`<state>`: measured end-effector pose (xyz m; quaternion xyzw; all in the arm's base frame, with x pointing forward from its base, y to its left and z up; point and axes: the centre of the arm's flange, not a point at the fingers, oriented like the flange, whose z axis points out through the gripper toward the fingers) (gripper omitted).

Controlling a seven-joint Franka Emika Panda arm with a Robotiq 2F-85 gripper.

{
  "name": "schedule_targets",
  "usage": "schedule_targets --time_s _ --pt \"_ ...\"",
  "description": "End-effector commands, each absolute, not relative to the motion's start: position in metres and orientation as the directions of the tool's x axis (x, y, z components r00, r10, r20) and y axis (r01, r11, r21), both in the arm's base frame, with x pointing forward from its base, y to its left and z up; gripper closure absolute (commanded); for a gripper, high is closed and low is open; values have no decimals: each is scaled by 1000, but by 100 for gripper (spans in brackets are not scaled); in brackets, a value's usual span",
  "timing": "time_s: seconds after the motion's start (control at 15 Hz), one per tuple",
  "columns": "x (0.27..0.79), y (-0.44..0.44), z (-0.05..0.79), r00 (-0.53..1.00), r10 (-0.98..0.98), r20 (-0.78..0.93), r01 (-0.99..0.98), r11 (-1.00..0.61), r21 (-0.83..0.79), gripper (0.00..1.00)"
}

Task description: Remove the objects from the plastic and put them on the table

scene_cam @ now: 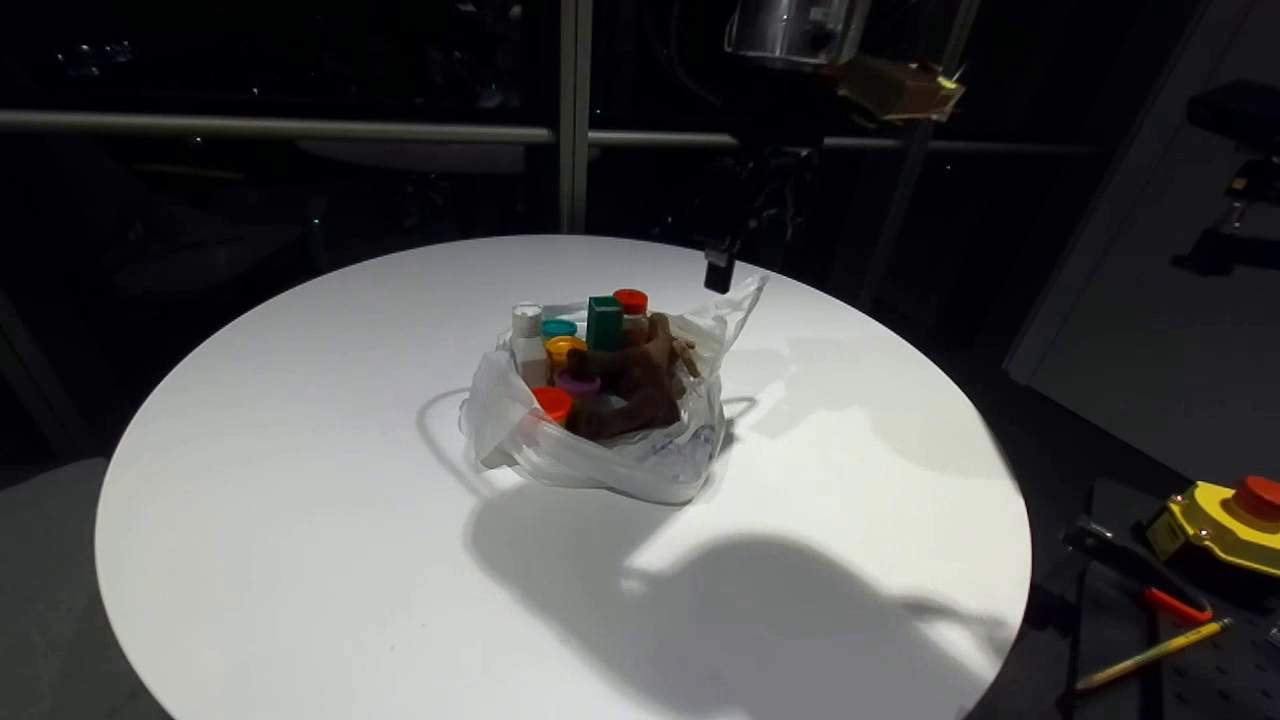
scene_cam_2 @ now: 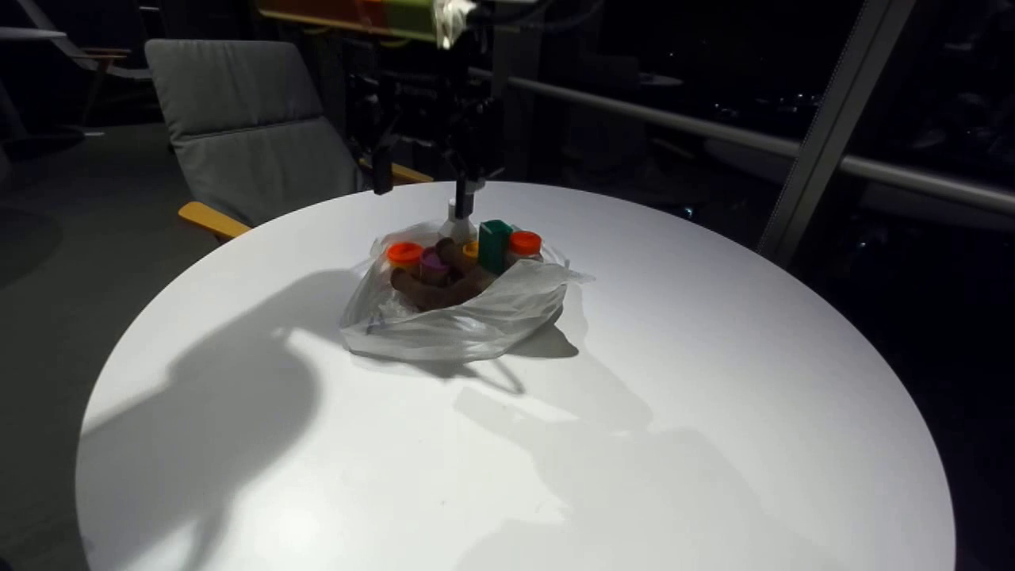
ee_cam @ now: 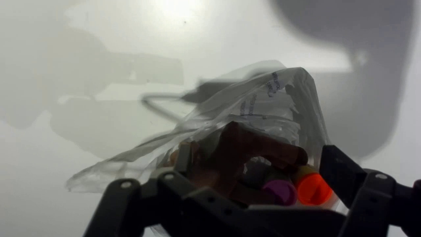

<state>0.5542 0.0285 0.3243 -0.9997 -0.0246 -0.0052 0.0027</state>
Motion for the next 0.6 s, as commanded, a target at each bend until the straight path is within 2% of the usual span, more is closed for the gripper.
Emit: schedule_targets --time_s 0.0,0.53 --pt "604 46 301 997 -6 73 -3 -999 -41 0" --pt "660 58 275 975 -161 151 -151 -986 -72 0"
